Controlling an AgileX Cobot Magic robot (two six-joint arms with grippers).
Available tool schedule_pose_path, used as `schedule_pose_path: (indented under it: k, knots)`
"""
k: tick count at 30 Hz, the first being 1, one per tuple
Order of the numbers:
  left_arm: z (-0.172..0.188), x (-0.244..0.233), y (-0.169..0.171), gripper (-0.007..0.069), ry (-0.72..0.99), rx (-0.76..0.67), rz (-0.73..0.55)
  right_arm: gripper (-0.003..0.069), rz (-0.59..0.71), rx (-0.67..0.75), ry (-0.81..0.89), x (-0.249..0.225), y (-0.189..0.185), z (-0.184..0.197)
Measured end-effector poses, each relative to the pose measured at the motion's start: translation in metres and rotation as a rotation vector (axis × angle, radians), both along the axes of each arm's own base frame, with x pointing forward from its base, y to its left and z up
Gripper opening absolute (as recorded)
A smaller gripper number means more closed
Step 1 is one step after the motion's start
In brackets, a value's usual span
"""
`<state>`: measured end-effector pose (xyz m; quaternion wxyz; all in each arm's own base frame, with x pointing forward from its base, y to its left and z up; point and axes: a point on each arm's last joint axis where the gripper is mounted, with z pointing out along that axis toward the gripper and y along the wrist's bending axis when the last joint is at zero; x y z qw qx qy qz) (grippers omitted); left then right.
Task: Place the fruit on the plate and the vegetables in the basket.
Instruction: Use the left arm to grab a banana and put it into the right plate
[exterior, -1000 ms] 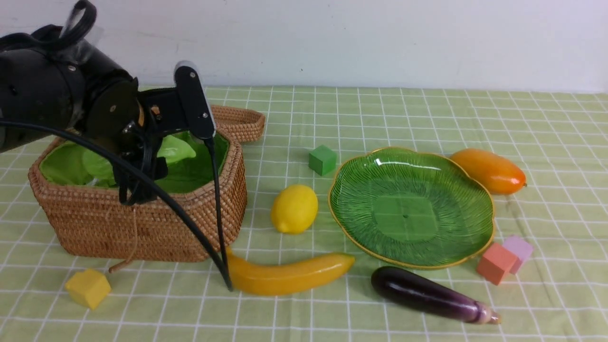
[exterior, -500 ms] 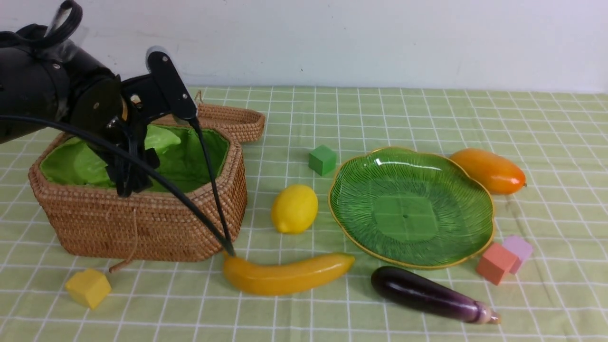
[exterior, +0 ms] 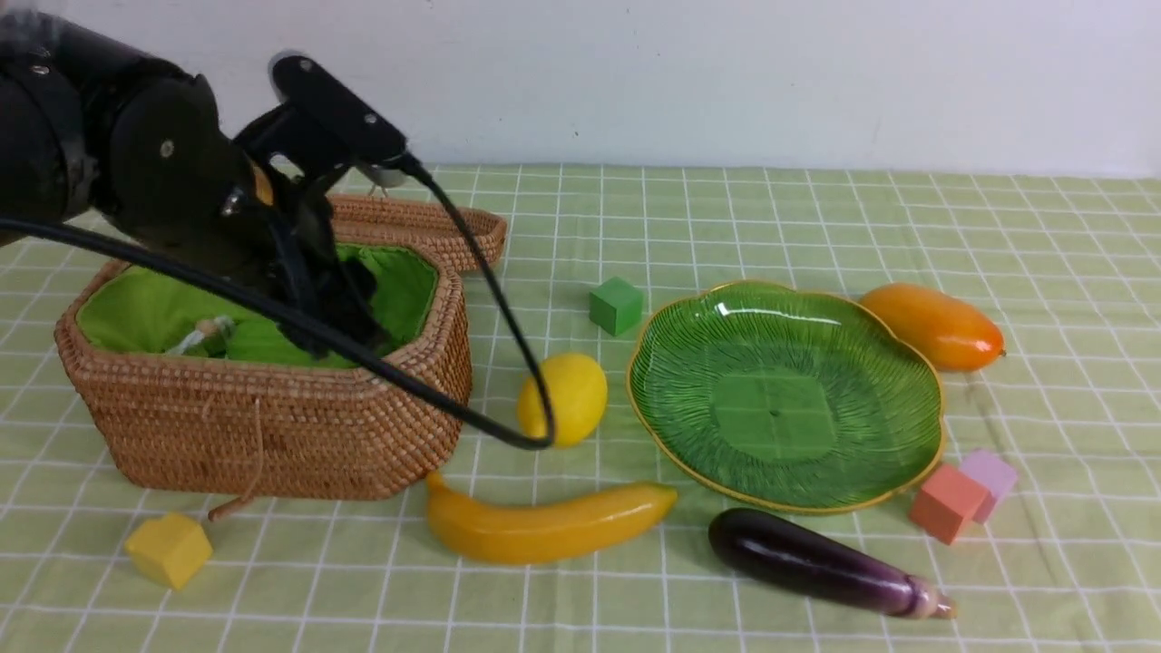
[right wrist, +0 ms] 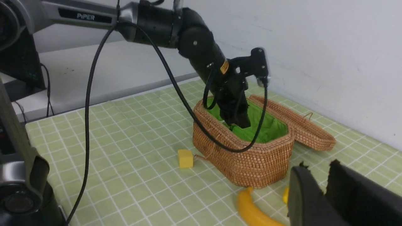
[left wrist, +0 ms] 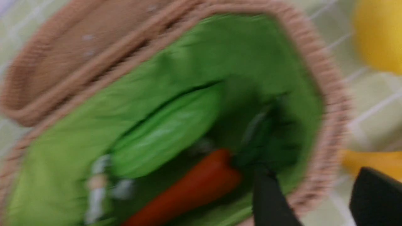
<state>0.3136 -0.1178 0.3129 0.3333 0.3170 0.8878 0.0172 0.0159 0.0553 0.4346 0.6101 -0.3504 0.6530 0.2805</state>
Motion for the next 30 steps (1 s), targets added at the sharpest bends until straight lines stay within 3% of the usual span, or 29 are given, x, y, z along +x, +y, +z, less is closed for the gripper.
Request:
schedule_pose_path:
  k: [3,4,6,8,11,14,20,24,30]
  knots:
    - [-0.003,-0.026,-0.040,0.0079,0.114,-0.052,-0.185,0.0128,0.021,-0.027,0.038,-0.002,0.001,-0.004]
    - [-0.006,-0.032,-0.050,0.0034,0.143,-0.043,-0.246,0.0128,0.026,-0.036,0.058,-0.003,0.001,-0.006]
    - [-0.013,-0.044,-0.070,-0.0013,0.191,-0.028,-0.353,0.0128,0.028,-0.054,0.092,-0.003,0.001,-0.009]
    - [-0.023,-0.050,-0.085,-0.0013,0.223,0.005,-0.437,0.0128,0.030,-0.079,0.133,-0.004,0.000,-0.013]
    - [-0.041,-0.049,-0.098,0.0020,0.246,0.075,-0.524,0.0128,0.032,-0.107,0.181,-0.005,0.000,-0.017]
    - [-0.069,-0.039,-0.107,0.0188,0.262,0.153,-0.592,0.0128,0.042,-0.132,0.230,-0.008,0.000,-0.021]
    - [-0.095,-0.021,-0.116,0.0480,0.192,0.185,-0.606,0.0128,0.052,-0.151,0.254,-0.009,-0.001,-0.024]
    - [-0.116,-0.013,-0.122,0.0512,0.193,0.206,-0.609,0.0128,0.052,-0.151,0.254,-0.009,-0.001,-0.024]
    - [-0.146,-0.002,-0.124,0.0442,0.186,0.291,-0.642,0.0128,0.052,-0.151,0.254,-0.009,-0.001,-0.024]
